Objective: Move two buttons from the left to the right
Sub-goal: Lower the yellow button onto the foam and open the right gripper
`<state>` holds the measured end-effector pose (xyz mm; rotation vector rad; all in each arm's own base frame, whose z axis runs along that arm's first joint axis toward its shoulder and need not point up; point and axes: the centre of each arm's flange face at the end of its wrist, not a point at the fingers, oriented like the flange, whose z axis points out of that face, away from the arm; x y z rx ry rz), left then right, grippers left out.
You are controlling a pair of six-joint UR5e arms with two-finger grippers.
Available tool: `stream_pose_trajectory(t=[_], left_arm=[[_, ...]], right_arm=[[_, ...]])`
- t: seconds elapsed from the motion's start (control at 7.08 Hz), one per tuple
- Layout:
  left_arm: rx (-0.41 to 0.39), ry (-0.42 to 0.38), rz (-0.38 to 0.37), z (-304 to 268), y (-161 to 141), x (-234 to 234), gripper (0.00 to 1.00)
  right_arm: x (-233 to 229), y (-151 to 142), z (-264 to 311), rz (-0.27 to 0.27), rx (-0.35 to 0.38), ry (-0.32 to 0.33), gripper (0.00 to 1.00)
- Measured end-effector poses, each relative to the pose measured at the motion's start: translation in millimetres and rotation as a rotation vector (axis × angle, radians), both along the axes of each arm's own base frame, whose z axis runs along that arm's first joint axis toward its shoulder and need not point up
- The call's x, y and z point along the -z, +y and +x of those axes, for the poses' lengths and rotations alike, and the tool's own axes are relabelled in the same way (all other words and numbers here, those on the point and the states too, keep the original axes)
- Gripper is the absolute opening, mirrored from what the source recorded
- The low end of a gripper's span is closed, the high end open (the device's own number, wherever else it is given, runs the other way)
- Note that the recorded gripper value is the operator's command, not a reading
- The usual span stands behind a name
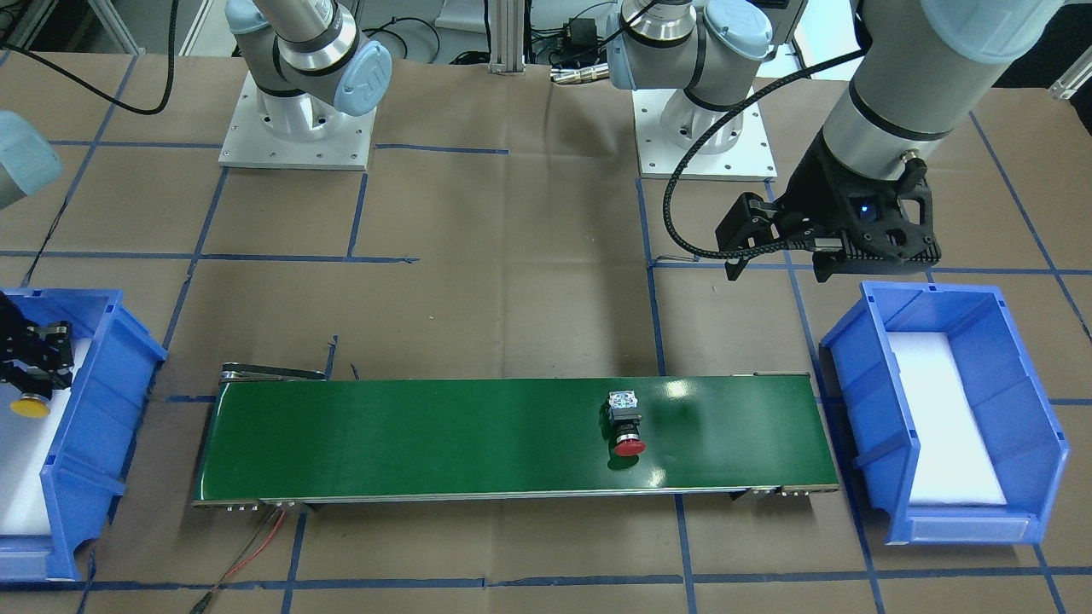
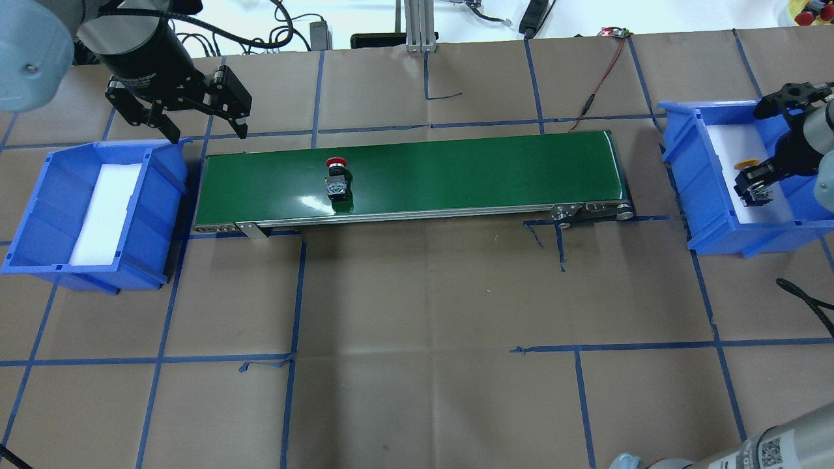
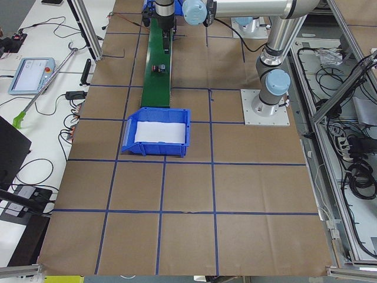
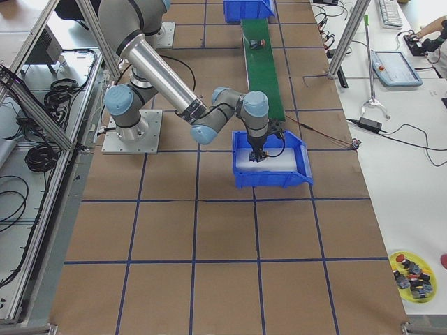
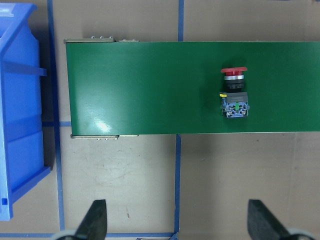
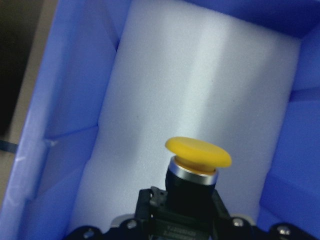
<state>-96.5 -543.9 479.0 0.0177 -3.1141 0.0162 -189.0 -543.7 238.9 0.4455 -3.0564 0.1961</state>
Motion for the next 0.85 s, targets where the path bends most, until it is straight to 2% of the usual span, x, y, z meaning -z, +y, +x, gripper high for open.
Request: stream_pose_trajectory(t=[0.14,0.28,0.42,0.57,0.85], left_arm=[[0.0,0.0,-0.001,0,0,-1,1.0],[0.0,0.0,-0.003,0,-1,-1,1.0],[0.0,0.0,-0.005,0,-1,-2,1.0],[0.0,0.0,-0.005,0,-2,-2,1.0],[0.0,0.0,-0.005,0,-1,-2,1.0]], right_arm=[[10,1,0,0.01,0.0,-0.004,0.06],[17,1,-1,0.02,0.002,-0.004,0.17],[21,1,-2,0.029,0.003,-0.002,0.8],[24,1,-2,0.034,0.006,-0.005,0.99],[23,0,-1,0.031,0.018,-0.015,0.99]])
